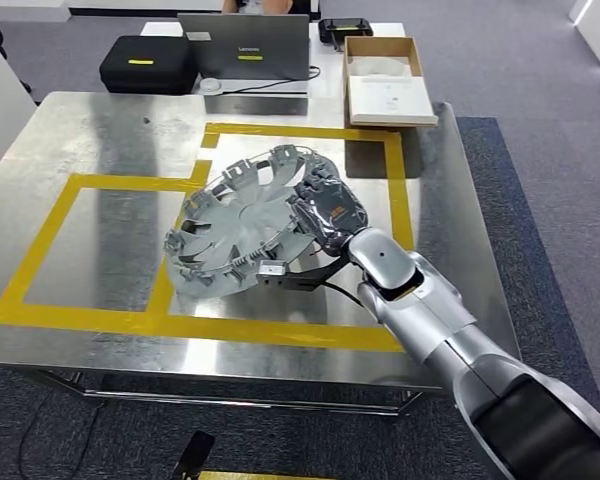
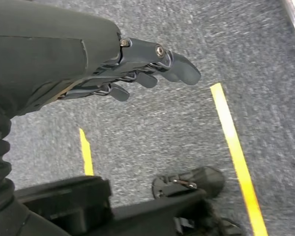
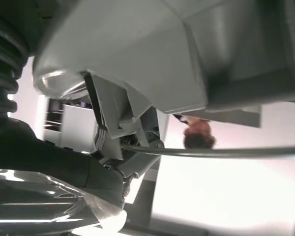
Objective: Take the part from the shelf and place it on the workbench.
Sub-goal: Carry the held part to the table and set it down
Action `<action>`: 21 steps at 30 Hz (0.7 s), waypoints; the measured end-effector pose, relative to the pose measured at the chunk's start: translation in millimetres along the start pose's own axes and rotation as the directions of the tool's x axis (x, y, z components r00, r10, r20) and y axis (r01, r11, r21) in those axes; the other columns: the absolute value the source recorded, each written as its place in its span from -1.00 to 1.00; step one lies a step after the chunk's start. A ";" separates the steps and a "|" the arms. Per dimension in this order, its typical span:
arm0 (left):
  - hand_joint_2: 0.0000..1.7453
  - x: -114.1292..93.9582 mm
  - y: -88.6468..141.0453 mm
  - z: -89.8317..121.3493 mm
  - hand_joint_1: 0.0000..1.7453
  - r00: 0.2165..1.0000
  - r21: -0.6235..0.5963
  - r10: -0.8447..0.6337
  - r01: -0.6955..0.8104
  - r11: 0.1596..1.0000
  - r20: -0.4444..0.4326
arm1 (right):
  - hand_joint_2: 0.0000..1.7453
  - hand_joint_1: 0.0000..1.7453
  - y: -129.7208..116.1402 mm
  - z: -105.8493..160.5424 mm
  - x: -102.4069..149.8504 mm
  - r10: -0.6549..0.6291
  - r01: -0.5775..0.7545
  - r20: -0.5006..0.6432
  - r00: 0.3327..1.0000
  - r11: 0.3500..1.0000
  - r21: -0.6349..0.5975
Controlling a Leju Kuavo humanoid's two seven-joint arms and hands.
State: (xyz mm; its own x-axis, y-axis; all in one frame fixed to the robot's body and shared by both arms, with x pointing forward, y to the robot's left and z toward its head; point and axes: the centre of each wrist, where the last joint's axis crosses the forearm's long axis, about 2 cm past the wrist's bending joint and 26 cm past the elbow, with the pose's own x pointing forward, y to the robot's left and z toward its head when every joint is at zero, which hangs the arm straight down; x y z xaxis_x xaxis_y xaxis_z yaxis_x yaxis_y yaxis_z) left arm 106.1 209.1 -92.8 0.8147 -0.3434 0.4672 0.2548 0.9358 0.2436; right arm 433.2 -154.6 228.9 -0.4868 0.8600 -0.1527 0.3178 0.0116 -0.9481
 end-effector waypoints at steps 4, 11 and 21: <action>1.00 2.9 -1.5 -0.2 -1.00 1.000 -0.010 0.007 -0.007 1.000 0.009 | 1.00 1.00 16.1 2.1 -9.5 0.056 -0.049 -0.074 0.996 0.994 0.098; 1.00 3.9 -0.8 -0.8 -1.00 0.999 -0.030 0.013 -0.012 0.999 0.031 | 1.00 1.00 39.7 17.8 -18.9 0.128 -0.102 -0.133 0.983 0.977 0.187; 1.00 -0.6 -1.4 0.2 -1.00 0.998 -0.061 0.025 -0.021 0.998 0.056 | -1.00 -1.00 69.5 53.9 -41.1 0.136 -0.083 -0.198 0.971 0.963 0.255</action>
State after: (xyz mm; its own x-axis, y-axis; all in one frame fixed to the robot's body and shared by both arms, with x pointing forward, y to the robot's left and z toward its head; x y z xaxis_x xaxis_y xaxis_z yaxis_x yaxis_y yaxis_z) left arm 105.1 208.0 -93.2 0.7902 -0.3242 0.5201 0.2688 0.9460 0.1814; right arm 431.4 -216.6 154.3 -0.2680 0.9374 -0.2223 0.1395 -0.1905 -0.9717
